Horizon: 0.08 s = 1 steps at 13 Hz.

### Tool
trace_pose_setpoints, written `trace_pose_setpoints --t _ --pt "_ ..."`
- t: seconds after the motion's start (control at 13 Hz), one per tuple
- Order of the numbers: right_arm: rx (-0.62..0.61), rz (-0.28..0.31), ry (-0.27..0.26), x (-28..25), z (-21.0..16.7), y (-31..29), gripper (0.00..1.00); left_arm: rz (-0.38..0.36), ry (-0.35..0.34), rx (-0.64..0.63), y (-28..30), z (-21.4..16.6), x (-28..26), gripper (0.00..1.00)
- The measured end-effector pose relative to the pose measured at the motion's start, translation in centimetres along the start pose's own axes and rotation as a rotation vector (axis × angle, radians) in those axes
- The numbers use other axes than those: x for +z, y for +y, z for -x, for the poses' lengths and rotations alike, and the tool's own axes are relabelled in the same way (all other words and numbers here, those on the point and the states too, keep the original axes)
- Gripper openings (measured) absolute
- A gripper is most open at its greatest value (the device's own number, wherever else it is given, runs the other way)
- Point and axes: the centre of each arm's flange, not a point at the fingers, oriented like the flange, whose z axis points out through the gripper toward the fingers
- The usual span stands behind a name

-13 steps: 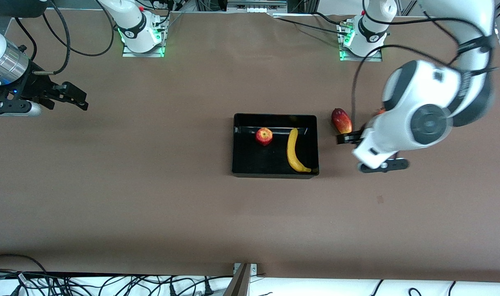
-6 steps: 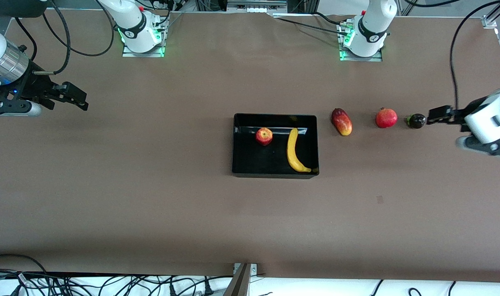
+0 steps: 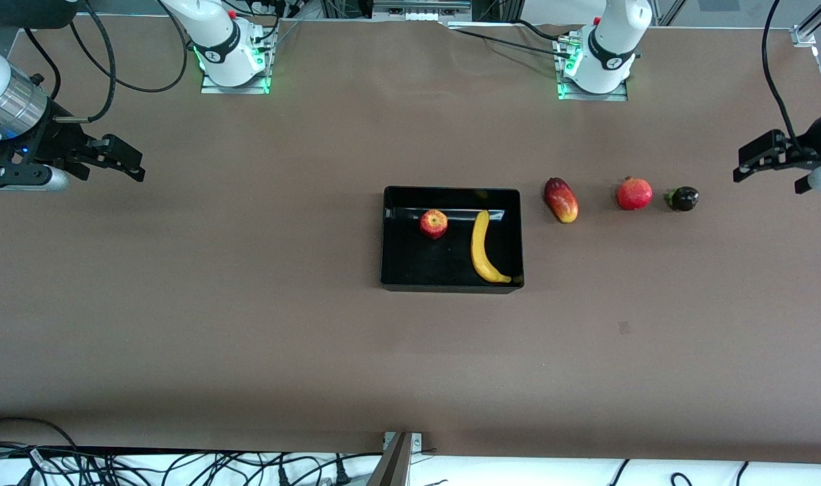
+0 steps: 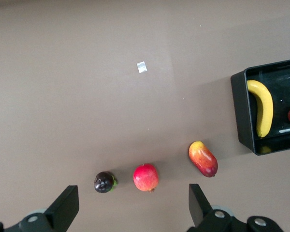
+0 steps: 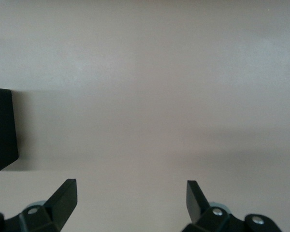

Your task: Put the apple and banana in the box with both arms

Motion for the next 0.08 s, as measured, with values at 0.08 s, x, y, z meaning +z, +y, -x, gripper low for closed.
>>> trace_pose_setpoints --t 0.08 --pt "0.0 0.0 0.0 0.0 0.0 0.0 1.0 -0.009 0.002 0.003 0.45 0.37 -0.35 1.0"
